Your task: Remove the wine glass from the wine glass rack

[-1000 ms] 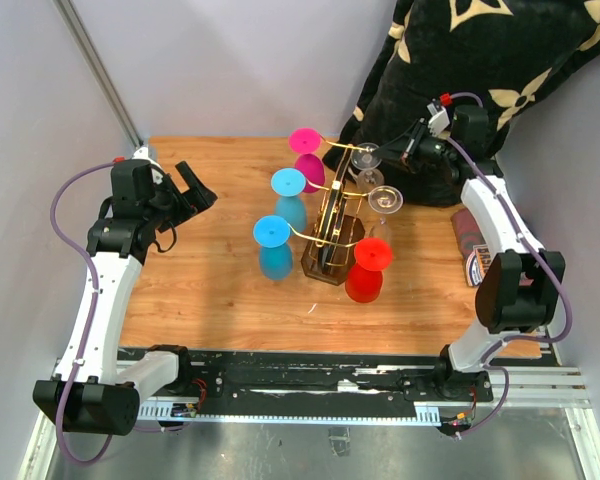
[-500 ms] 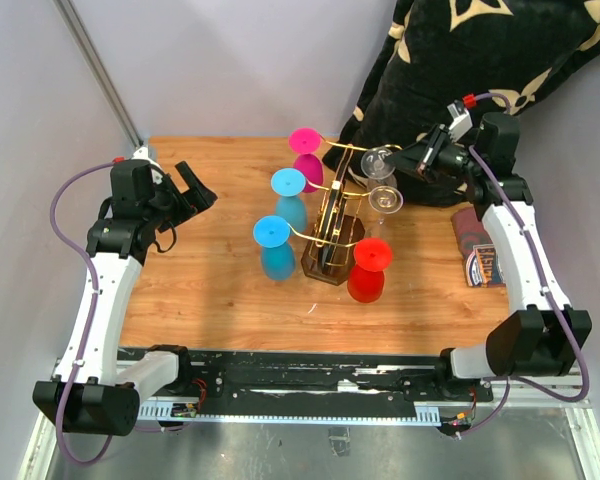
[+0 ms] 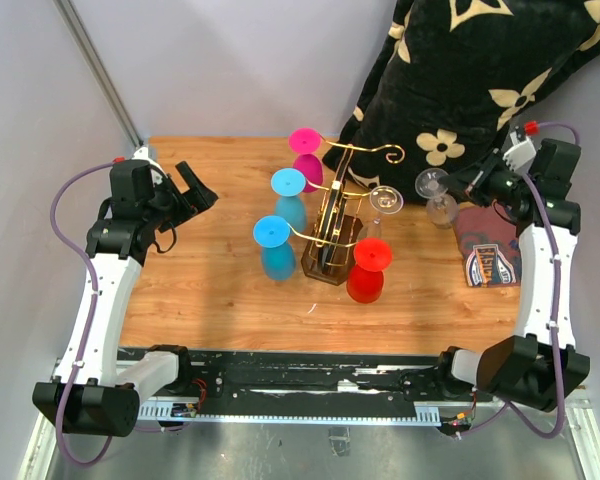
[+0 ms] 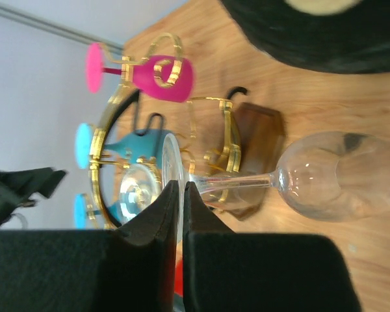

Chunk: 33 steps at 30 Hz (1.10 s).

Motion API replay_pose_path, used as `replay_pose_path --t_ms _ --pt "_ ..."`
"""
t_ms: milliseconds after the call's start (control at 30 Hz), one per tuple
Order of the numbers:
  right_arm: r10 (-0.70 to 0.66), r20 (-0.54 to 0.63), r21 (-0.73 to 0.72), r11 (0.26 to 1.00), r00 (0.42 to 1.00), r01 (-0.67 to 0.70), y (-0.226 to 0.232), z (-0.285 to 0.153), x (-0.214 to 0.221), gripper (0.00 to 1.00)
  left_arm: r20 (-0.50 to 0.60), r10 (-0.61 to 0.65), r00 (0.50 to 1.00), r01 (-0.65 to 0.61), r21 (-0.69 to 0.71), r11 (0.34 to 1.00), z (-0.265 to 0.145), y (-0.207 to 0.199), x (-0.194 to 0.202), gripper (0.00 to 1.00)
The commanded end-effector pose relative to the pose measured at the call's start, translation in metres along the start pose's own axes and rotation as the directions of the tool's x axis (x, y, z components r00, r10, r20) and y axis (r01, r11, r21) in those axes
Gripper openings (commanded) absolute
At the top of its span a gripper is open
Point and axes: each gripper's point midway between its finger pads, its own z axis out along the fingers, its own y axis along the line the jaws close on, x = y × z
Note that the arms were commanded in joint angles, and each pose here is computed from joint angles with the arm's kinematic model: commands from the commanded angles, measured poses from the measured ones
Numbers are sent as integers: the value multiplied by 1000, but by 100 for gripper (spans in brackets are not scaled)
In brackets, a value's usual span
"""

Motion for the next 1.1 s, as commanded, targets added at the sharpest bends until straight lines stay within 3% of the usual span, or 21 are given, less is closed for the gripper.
replay_pose_path --t_ms 0,133,233,367,500,667,767,833,933,1000,1067 --pt "-121 -20 236 964 992 123 -37 -25 9 1 17 9 1000 -10 29 1000 -5 -5 -1 100" --pt "-198 -81 535 819 977 210 -87 -55 19 1 13 9 1000 -9 34 999 -6 -5 1 100" --pt "-215 -168 669 692 962 272 -120 -71 33 1 11 4 1000 -5 43 999 -5 -7 2 100" --pt "-224 -268 750 562 937 349 -141 -81 47 1 9 1 1000 -2 54 999 -6 -9 2 100" --pt "-305 -295 783 465 905 413 -133 -90 40 1 18 9 1000 -10 41 999 -8 -7 1 100" --pt "-489 -289 754 414 823 510 -87 -91 18 1 17 30 999 -31 73 997 -6 -14 -4 86" --pt "-657 -248 663 420 712 619 -28 -80 3 1 14 41 999 -42 94 995 -3 -22 -12 66" --pt "-767 -208 577 405 607 709 18 -70 -1 1 3 50 999 -50 119 992 0 -30 -18 51" --pt "-899 -152 450 306 410 839 84 -53 2 1 -34 67 997 -61 159 985 6 -43 -24 28" --pt "-957 -127 342 206 262 917 123 -38 13 1 -68 84 994 -70 194 978 10 -53 -27 25" --pt "-985 -89 225 125 149 966 155 -21 31 1 -86 106 991 -81 252 964 10 -66 -30 39"
